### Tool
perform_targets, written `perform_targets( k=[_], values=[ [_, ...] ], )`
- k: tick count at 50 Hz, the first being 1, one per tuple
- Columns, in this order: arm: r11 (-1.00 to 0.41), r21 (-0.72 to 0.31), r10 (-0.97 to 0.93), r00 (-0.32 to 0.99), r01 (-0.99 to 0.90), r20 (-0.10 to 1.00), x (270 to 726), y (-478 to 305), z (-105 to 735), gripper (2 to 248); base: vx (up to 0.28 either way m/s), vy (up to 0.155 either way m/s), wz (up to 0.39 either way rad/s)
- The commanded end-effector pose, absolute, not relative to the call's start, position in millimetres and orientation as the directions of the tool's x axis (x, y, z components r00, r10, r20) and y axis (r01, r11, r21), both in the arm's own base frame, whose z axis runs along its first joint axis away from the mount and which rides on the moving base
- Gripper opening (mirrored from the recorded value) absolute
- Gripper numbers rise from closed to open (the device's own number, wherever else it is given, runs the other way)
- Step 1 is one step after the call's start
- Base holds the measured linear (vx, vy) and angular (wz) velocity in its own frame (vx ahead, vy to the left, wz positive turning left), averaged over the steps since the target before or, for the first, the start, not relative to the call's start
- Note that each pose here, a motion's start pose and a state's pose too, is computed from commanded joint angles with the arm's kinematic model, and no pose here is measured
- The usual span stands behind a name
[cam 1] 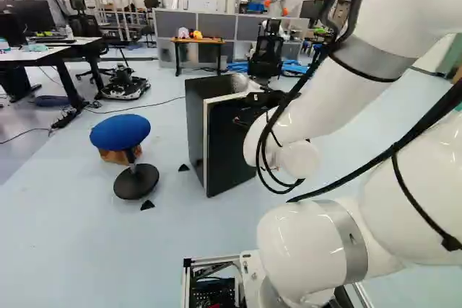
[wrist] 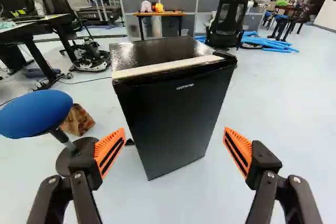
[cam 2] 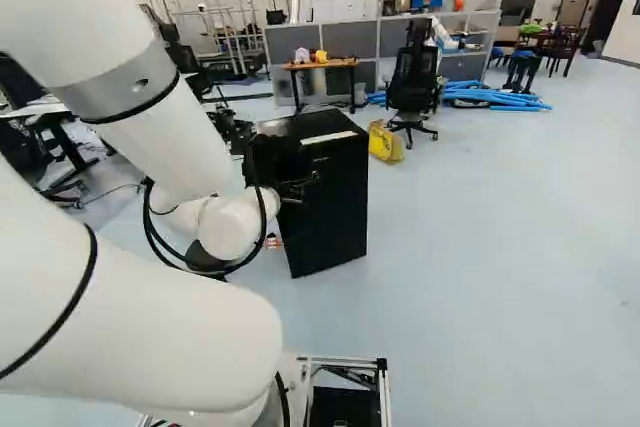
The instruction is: Grab a drink from the fridge
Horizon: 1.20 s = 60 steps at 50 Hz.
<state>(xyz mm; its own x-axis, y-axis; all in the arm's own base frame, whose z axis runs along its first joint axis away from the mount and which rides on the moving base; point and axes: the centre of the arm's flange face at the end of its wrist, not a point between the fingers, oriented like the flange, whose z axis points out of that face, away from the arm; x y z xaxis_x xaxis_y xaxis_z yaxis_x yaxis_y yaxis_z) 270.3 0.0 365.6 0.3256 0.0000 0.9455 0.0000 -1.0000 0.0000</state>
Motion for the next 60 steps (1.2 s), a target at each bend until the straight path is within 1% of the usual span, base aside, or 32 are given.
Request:
perform_targets(
  k=[32, 42, 60],
  values=[
    [-1.0, 0.0, 0.0, 0.326, 0.0, 0.946, 270.3, 0.0, 365.6, 247, 0.063, -0.033, 0.285],
    [-1.0, 0.0, 0.0, 0.326, 0.0, 0.946, 270.3, 0.0, 365.6, 247, 0.007, -0.015, 0.285],
    [-1.0, 0.0, 0.0, 0.326, 0.0, 0.946, 270.3, 0.0, 365.6, 247, -0.002, -0.003, 0.209]
  ],
)
